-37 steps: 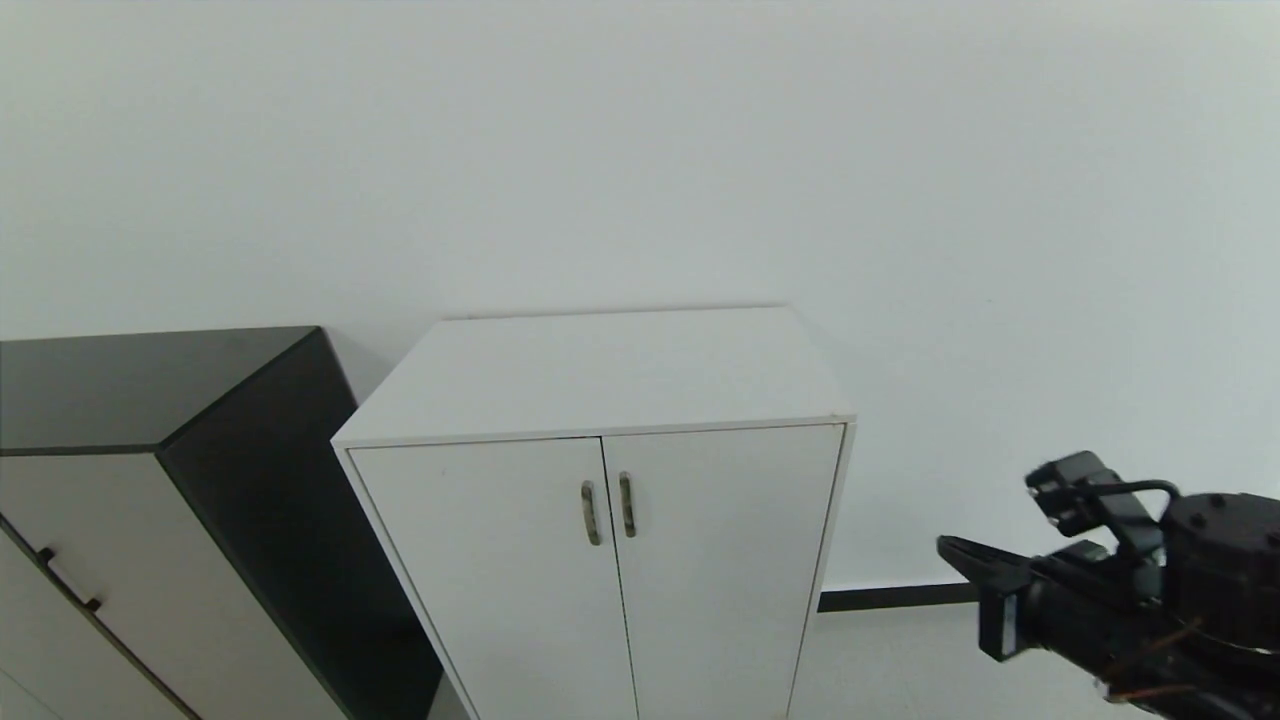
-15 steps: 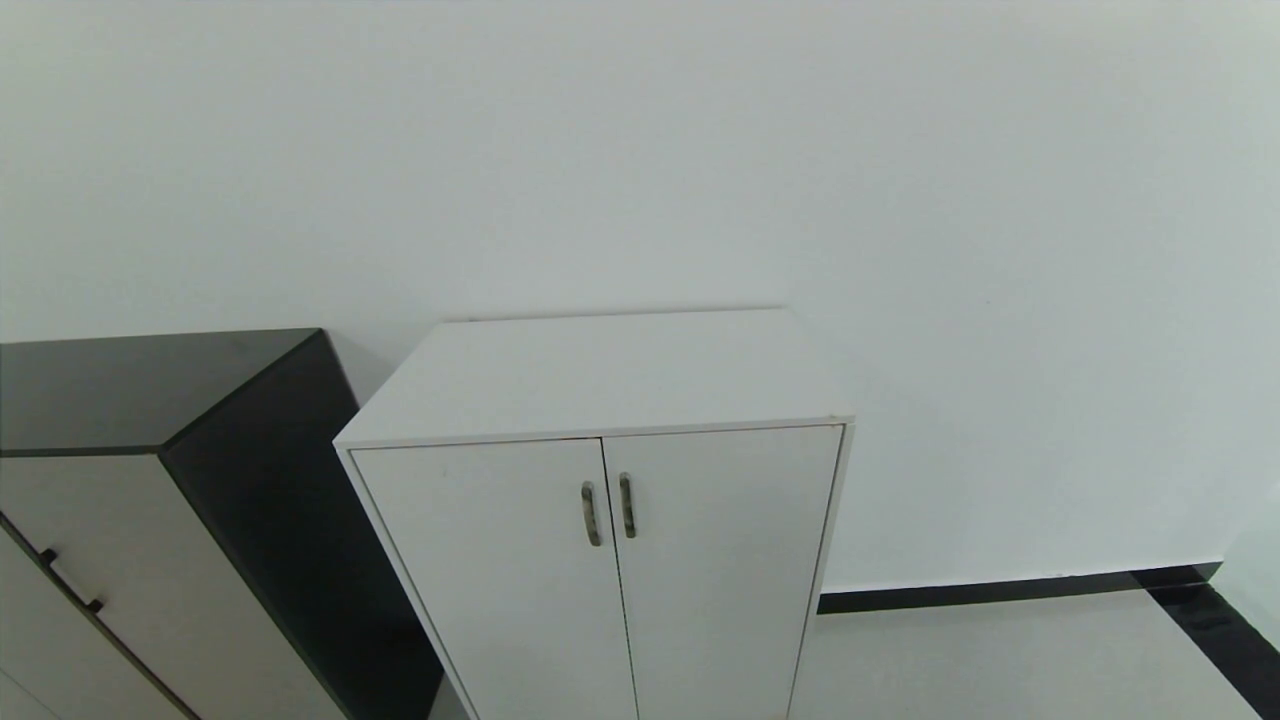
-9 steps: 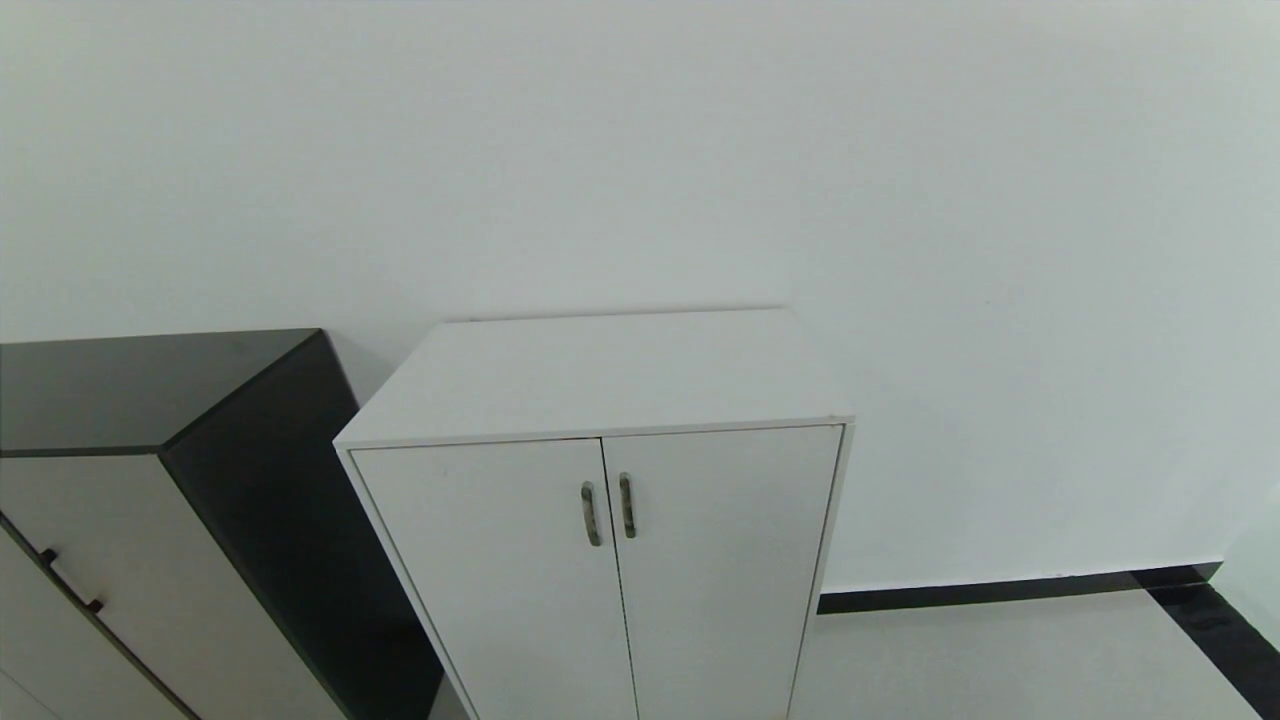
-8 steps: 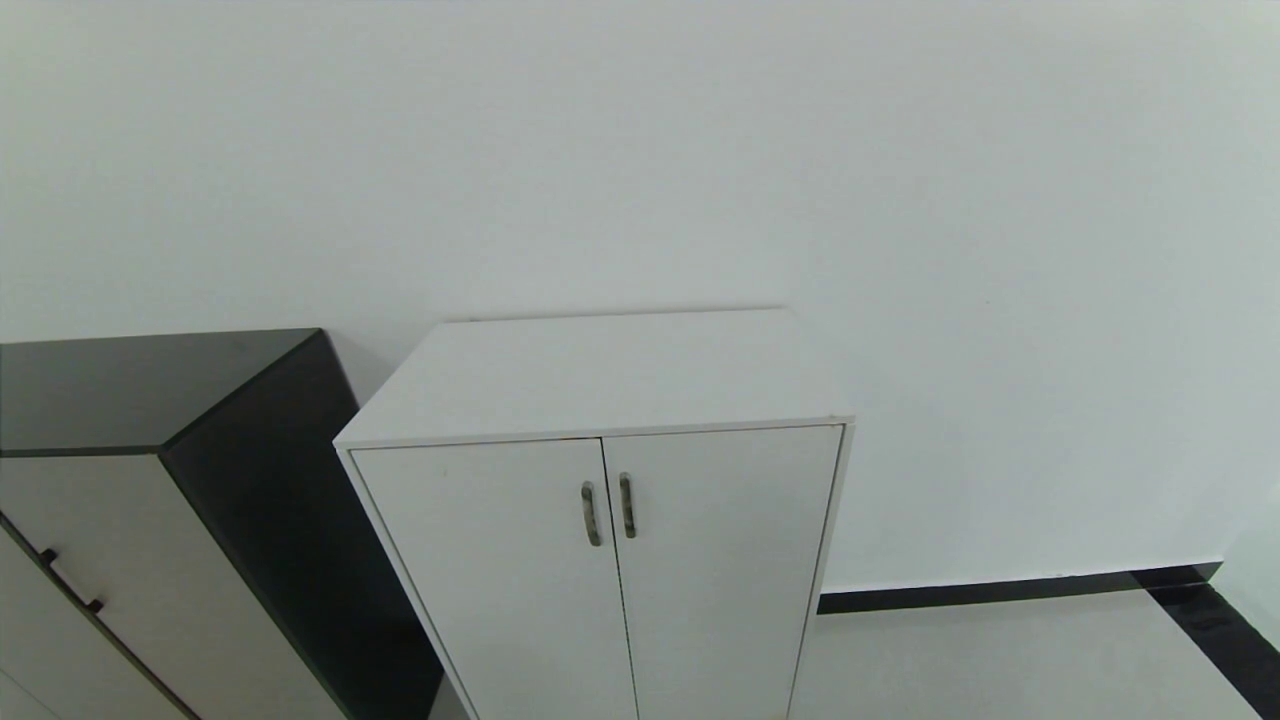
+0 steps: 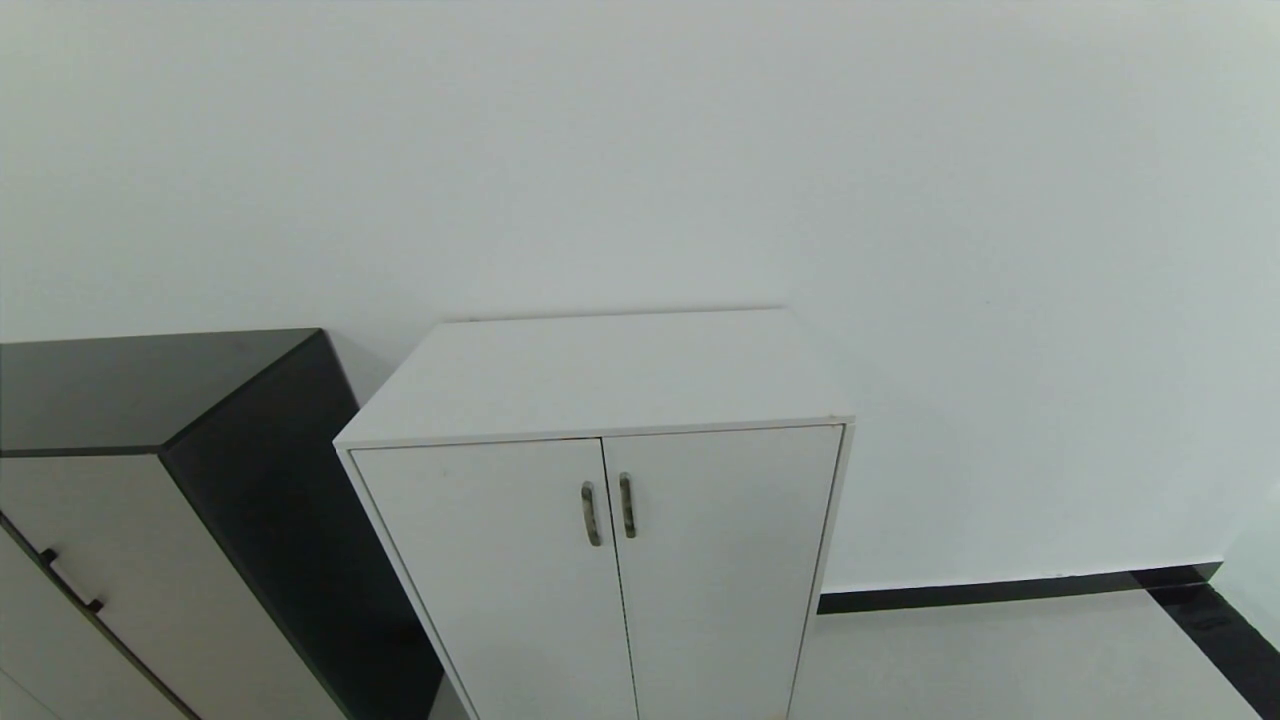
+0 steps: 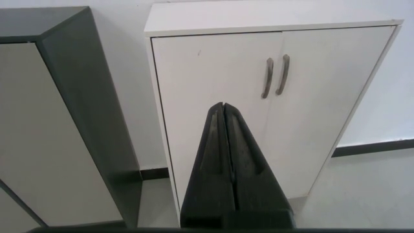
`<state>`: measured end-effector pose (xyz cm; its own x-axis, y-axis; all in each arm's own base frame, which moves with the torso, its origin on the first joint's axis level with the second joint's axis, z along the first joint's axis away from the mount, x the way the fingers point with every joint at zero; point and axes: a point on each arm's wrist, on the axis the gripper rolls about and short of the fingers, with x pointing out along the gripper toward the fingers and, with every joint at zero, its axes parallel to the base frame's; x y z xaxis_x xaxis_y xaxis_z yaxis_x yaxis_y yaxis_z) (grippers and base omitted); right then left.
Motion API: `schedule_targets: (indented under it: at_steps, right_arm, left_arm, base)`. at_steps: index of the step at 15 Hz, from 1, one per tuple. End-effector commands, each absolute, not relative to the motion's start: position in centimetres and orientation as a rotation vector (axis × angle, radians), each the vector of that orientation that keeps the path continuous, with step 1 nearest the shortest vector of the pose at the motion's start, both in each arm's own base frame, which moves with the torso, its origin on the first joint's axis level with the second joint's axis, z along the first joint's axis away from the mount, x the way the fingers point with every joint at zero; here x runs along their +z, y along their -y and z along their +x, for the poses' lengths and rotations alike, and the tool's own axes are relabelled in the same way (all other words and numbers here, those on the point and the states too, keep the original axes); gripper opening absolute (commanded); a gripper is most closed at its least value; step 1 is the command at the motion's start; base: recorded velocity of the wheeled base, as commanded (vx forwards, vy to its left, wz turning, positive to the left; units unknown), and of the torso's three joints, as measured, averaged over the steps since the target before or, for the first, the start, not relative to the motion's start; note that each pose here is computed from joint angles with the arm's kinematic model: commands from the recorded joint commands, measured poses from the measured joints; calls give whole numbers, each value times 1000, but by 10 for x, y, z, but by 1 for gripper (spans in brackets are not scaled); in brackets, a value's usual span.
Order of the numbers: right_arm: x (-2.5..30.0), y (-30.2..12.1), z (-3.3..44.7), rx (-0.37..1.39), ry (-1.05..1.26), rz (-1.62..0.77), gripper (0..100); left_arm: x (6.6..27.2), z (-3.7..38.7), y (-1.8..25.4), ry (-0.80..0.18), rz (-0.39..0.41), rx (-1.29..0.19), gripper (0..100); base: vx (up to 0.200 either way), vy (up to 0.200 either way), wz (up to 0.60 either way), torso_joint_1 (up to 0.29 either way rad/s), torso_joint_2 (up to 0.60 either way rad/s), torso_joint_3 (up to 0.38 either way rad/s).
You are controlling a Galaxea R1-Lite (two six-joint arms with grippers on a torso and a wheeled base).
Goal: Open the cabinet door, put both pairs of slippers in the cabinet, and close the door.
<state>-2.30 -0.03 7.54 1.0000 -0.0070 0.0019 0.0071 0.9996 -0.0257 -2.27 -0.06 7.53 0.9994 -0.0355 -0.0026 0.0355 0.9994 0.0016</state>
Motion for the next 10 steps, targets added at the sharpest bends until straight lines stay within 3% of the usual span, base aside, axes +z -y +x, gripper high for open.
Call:
schedule_targets:
  at_steps: [1,10]
  right_arm:
    - [75,0,-23,-6,-3,-26,0]
    - [75,0,-23,-6,-3,-26,0]
  left_arm:
    - [75,-23,1,-3,1,-35,0]
    - [75,-23,1,-3,1,-35,0]
  base:
    - [0,0,0,0,0,0]
    - [0,0,0,0,0,0]
